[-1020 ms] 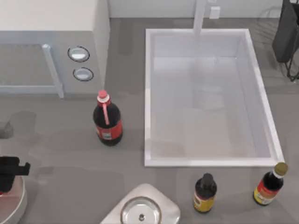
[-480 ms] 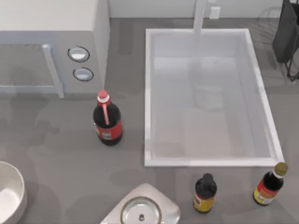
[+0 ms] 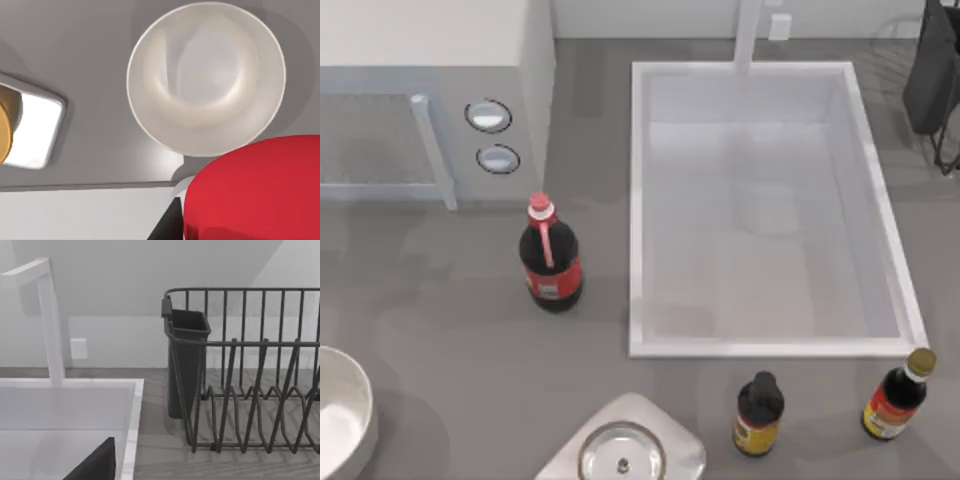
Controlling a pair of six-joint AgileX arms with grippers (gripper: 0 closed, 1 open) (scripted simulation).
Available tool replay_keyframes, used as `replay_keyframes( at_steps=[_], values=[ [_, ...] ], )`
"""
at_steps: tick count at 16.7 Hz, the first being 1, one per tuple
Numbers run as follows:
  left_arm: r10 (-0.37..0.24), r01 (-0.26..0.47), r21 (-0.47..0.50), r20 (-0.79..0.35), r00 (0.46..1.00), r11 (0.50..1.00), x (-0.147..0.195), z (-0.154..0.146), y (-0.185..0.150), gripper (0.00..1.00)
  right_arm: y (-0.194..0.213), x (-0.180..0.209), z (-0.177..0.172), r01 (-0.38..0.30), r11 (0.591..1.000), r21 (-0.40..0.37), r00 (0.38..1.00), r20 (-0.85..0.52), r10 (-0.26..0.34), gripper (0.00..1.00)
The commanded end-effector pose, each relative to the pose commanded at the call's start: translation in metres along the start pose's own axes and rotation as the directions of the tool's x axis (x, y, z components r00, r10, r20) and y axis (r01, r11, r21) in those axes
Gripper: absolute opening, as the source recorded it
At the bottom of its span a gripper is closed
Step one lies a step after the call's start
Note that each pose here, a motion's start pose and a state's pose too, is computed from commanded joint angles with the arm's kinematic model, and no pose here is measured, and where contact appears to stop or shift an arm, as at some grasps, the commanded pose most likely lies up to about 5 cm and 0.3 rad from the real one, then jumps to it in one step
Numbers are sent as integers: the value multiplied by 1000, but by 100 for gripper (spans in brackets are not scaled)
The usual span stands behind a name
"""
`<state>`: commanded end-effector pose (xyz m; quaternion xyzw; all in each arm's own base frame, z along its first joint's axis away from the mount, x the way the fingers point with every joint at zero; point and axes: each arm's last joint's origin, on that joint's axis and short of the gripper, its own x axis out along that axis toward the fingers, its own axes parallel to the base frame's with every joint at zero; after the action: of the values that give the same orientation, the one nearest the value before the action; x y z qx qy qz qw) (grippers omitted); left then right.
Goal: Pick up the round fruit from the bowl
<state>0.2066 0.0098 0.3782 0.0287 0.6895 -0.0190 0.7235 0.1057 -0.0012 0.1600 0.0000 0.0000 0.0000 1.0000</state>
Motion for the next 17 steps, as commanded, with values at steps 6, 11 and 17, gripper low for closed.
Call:
replay_keyframes(
  at_steps=[6,11,17],
  values=[
    [-1,1,-8,-1,1000,1000,0,20,-5,0,0,0,0,0,1000,0,1000,0,0,100],
    [-13,12,-18,-31,999,1000,19,106,-48,0,0,0,0,0,1000,0,1000,0,0,100],
    [-12,10,-24,-82,997,1000,96,195,-151,0,0,0,0,0,1000,0,1000,0,0,100]
  ],
)
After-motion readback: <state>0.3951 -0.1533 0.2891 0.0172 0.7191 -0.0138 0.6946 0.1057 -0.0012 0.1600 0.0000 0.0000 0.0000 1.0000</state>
